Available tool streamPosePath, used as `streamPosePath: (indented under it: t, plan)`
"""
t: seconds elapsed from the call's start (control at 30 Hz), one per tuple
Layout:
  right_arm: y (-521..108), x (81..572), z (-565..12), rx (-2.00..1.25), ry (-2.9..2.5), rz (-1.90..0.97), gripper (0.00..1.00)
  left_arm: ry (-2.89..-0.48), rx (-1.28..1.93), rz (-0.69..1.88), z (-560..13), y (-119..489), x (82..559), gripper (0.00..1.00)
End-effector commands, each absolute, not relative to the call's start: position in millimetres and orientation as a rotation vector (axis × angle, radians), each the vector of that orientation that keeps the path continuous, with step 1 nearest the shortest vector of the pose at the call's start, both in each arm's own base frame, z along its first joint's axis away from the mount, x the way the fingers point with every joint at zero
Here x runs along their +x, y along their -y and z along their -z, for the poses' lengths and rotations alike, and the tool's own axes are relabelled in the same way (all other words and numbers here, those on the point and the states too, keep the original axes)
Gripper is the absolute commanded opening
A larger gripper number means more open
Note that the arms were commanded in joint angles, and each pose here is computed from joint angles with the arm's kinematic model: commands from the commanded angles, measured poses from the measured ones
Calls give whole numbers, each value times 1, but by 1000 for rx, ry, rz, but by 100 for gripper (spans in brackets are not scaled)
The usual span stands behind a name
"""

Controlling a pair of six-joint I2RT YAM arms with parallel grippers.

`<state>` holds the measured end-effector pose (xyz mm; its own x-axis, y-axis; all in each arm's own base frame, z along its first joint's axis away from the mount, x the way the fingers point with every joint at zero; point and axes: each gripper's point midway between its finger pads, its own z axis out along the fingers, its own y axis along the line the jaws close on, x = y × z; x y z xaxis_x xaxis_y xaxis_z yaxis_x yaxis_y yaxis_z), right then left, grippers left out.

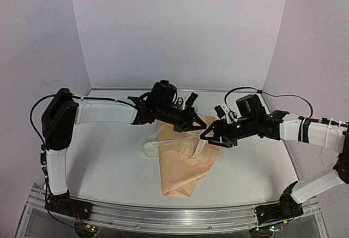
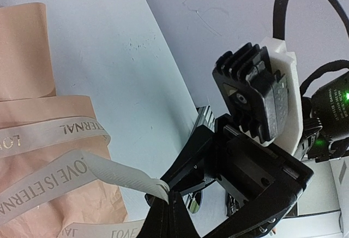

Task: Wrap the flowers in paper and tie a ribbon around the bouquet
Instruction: Cross the ribbon over the folded bouquet.

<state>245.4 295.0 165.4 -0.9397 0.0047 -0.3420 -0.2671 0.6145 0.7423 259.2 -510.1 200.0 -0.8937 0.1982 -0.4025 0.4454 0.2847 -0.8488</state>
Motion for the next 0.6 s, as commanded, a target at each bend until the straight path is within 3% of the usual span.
streamPosePath:
  t: [0.0,0.57]
  plan:
    - [-294,246,-162,-277,-2520,-1162,55,-2273,615,1719,-224,516,261,0]
    - [-304,267,-154,-287,-2463,-1051,45,-2298,589,1788,-216,516,267,0]
